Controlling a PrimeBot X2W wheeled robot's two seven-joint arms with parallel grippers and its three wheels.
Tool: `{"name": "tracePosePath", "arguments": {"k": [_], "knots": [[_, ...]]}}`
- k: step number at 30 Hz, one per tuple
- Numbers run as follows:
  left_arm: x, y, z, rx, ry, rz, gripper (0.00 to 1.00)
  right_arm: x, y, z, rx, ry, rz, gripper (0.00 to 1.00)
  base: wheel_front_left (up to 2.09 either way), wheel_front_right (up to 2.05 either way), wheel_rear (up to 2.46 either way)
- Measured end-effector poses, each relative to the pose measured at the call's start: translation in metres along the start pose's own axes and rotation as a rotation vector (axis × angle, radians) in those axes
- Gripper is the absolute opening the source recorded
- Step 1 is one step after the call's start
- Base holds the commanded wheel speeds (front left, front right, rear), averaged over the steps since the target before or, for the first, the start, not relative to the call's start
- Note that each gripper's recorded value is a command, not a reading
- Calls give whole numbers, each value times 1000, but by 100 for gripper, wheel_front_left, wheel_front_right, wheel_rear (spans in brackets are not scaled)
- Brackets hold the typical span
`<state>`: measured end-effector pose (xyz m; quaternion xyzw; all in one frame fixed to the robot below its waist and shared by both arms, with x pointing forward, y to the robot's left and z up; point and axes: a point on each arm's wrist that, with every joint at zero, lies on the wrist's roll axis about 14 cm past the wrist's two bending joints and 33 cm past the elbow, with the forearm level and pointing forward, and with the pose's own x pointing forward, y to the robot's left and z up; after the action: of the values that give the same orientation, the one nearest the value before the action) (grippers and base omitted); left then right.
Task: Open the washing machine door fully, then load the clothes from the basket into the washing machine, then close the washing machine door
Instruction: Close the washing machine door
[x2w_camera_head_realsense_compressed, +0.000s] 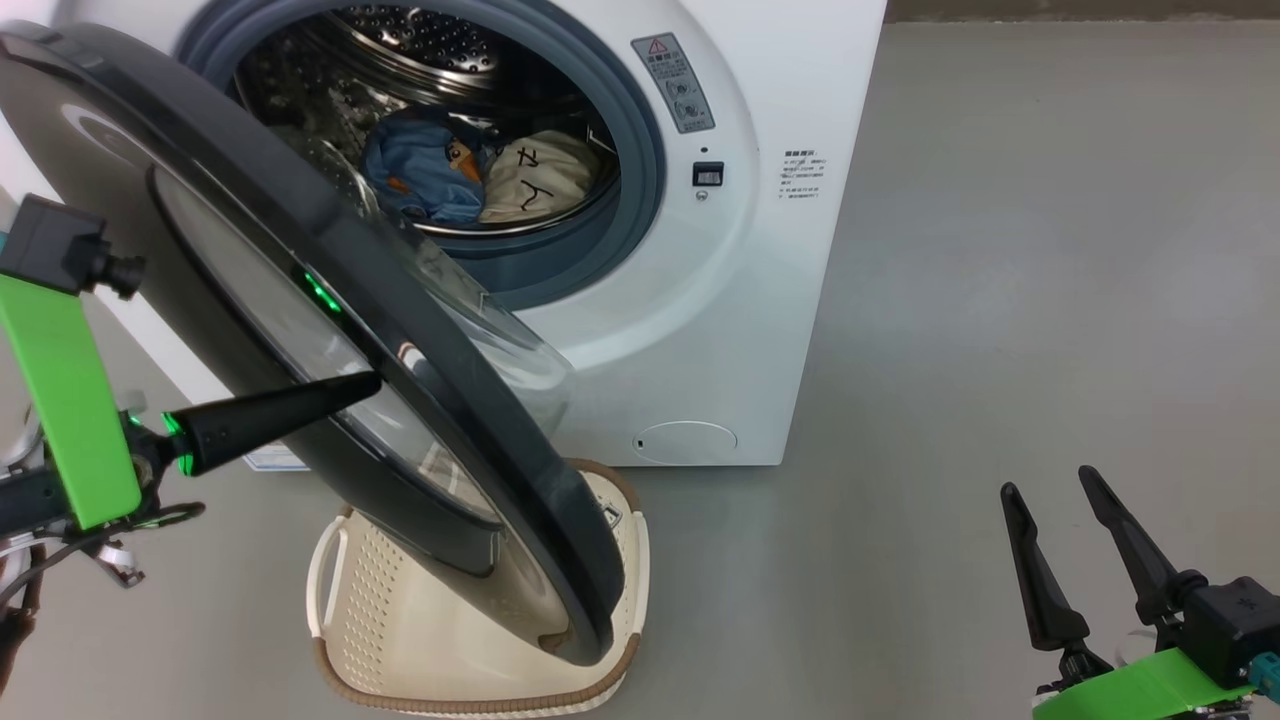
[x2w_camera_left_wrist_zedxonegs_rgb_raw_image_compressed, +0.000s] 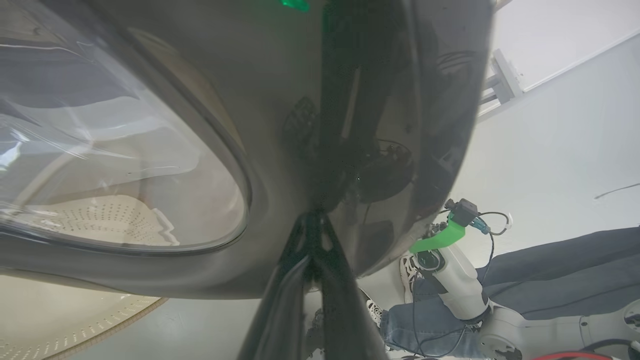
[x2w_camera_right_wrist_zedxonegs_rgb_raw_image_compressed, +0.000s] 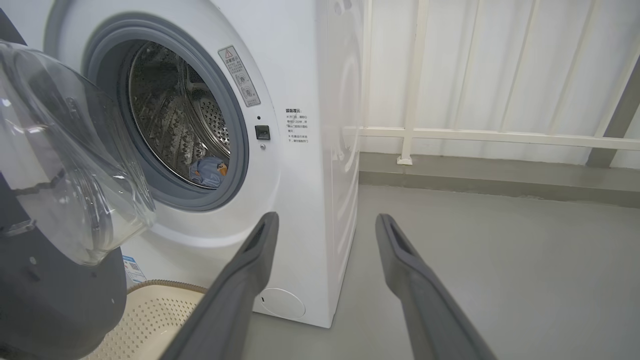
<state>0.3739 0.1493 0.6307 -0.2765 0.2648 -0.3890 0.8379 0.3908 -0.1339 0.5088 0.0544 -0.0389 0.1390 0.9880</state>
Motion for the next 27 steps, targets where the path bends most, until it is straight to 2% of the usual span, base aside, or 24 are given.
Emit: {"name": "tracePosePath", "arguments": {"k": [7,9,11,13,14,15,16,27], "knots": [[-15,22,-13,-32,-50,97,0,2,5,4,-1,-12,14,100,0,0,0],[-21,33,-23,-61,-66,133,10,1,6,6,-2,-17,17,100,0,0,0],[-27,43,-34,-74,-69,179,42,1,7,8,-3,-22,21,100,0,0,0],[-31,51,-45,-91,-76,210,49,0,7,10,-5,-26,20,100,0,0,0],[-32,54,-49,-104,-90,219,74,-1,7,11,-7,-28,19,100,0,0,0],[-33,58,-53,-110,-105,234,92,-1,6,12,-9,-31,18,100,0,0,0],[-34,61,-57,-113,-110,247,100,-2,6,12,-11,-33,16,100,0,0,0],[-39,96,-82,-122,-277,382,100,-15,-5,13,-19,-28,-21,100,0,0,0]]}}
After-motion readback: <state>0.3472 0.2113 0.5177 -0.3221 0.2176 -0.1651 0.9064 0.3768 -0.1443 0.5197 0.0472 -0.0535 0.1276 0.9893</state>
